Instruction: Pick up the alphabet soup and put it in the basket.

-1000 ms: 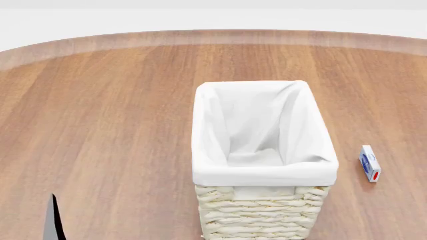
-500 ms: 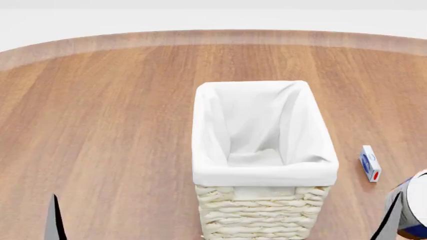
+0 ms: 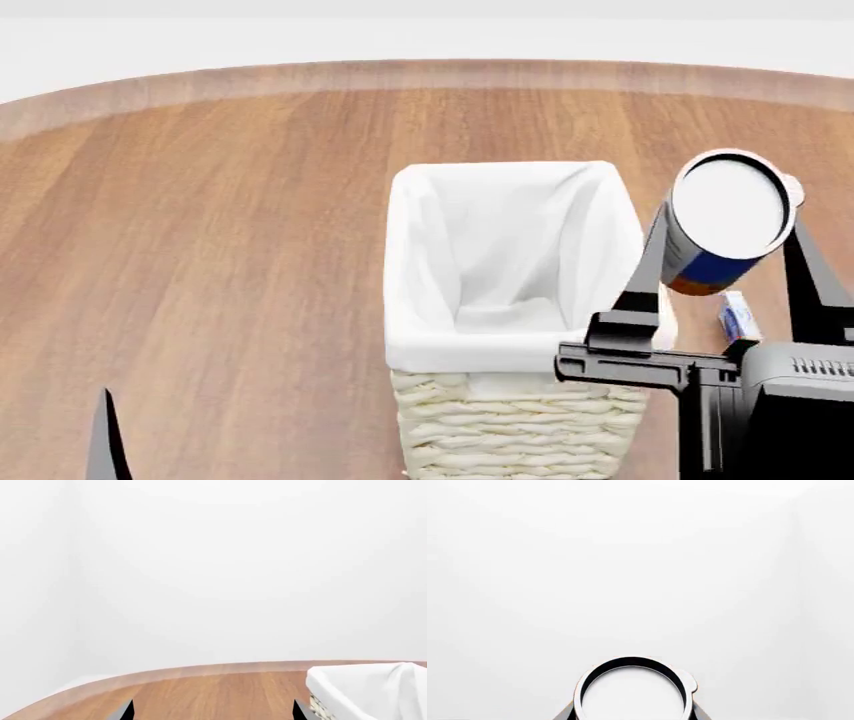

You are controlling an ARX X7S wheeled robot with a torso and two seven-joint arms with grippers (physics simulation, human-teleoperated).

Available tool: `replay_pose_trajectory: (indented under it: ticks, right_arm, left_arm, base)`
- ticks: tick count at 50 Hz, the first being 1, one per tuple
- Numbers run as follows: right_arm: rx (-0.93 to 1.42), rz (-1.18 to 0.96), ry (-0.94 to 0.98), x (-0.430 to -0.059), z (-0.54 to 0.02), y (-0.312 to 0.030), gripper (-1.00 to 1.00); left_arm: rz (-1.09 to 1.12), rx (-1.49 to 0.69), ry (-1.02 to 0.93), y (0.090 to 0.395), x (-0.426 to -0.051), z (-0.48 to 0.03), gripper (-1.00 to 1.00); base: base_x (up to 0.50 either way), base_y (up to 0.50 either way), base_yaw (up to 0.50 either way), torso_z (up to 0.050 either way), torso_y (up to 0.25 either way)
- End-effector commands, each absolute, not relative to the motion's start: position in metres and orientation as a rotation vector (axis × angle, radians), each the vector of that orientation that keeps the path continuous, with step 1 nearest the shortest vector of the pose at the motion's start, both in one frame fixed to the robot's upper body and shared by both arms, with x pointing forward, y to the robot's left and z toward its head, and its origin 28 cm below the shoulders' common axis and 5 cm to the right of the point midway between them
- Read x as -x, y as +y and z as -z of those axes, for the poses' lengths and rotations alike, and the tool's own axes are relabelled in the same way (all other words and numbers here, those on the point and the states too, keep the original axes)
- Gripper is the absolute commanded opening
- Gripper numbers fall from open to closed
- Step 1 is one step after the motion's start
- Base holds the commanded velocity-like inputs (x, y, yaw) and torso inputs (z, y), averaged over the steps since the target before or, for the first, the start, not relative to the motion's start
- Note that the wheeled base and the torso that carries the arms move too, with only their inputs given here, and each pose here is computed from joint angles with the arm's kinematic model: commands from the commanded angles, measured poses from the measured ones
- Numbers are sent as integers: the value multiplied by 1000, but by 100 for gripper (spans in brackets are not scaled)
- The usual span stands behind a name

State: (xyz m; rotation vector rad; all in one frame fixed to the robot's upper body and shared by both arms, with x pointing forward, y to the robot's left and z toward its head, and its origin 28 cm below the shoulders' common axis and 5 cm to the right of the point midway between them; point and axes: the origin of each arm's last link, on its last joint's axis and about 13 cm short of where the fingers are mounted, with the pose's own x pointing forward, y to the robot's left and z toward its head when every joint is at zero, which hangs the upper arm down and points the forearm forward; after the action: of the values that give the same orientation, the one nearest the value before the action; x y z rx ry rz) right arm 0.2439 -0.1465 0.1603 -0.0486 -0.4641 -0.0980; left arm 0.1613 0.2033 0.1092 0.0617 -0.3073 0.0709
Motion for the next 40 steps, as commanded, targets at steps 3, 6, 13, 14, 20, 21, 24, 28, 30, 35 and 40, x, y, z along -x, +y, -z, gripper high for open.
replay_pose_trajectory:
  ticks: [3,6,13,14,20,21,24,28,30,35,40]
  right_arm:
    - [97,46,-502,-283,-187,-134,-100]
    - [87,42,-504,-291,-191,-131,-100]
    - [66,19,-491,-310,-199,-123,-100]
    - [68,13,-489,-313,-201,-122,-100]
    - [90,-17,-473,-333,-207,-114,-100]
    - [96,-26,-470,-337,-207,-113,-100]
    - [150,-19,-479,-349,-209,-110,-100]
    - [148,-28,-462,-362,-208,-106,-100]
    - [151,-33,-453,-366,-208,-105,-100]
    - [166,-40,-418,-382,-210,-104,-100]
    - [154,-26,-363,-399,-209,-104,-100]
  left_arm:
    - [-69,-61,-306,203,-161,-109,100]
    - [-72,-64,-305,203,-162,-109,100]
    - [-70,-62,-302,203,-162,-109,100]
    - [-71,-63,-302,203,-162,-109,100]
    - [-71,-61,-300,203,-162,-108,100]
    - [-71,-61,-300,203,-162,-108,100]
    - [-74,-61,-300,203,-162,-108,100]
    - [-73,-59,-300,203,-162,-108,100]
    - [-73,-59,-299,204,-162,-108,100]
    - [-74,-60,-299,203,-162,-108,100]
    - [-74,-59,-299,204,-162,-108,100]
  base:
    - [0,0,0,0,0]
    - [0,0,0,0,0]
    - [0,0,0,0,1]
    - [0,0,0,0,0]
    - [0,0,0,0,0]
    - [0,0,0,0,0]
    - [0,0,0,0,3]
    - [0,0,0,0,0]
    - [0,0,0,0,0]
    - [0,0,0,0,0]
    - [0,0,0,0,2]
